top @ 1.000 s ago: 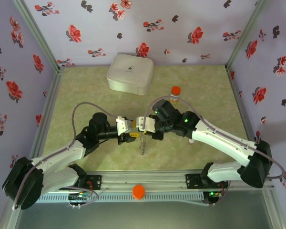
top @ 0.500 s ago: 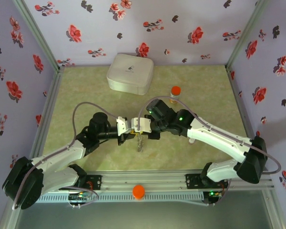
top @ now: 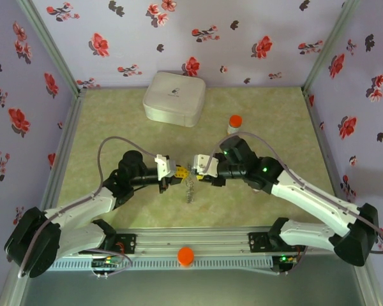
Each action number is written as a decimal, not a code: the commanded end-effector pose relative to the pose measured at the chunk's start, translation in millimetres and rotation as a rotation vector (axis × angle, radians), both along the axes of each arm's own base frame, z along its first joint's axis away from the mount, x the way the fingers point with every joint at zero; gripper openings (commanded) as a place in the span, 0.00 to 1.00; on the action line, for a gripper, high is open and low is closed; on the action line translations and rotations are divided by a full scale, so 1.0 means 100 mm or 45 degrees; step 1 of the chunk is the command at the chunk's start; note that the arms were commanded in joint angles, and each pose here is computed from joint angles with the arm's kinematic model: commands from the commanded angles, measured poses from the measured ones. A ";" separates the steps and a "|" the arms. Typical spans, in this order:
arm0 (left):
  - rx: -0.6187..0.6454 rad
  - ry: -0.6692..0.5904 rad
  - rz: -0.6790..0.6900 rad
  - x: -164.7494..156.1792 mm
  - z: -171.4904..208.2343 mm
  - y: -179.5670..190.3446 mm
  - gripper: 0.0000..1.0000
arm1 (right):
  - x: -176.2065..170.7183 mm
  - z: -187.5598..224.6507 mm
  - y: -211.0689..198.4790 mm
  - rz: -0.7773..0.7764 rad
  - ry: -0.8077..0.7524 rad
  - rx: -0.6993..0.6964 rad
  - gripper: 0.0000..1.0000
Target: Put the keys on the keyring
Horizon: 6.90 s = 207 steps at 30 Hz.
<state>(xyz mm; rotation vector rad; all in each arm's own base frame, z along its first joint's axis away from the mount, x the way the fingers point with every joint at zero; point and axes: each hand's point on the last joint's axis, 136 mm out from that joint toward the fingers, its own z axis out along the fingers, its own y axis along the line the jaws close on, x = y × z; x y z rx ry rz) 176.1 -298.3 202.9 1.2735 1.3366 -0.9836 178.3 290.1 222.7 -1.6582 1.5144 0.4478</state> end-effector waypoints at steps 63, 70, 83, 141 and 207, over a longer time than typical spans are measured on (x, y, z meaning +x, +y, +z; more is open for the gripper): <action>-0.136 0.036 -0.090 -0.11 0.23 -0.05 0.00 | -0.02 -0.24 -0.01 0.200 -0.555 -0.296 0.00; -0.179 0.027 -0.082 -0.09 0.30 -0.04 0.00 | -0.11 -0.40 0.06 0.218 -0.488 -0.278 0.00; -0.158 -0.030 -0.032 -0.04 0.26 -0.01 0.00 | -0.03 0.21 0.03 -0.014 -0.325 0.156 0.34; -0.025 -0.051 -0.043 -0.02 0.12 -0.05 0.21 | -0.09 0.01 0.18 0.136 0.008 -0.172 0.00; -0.108 -0.080 -0.042 -0.08 0.17 -0.02 0.00 | 0.05 -0.05 0.08 0.024 -0.378 -0.050 0.25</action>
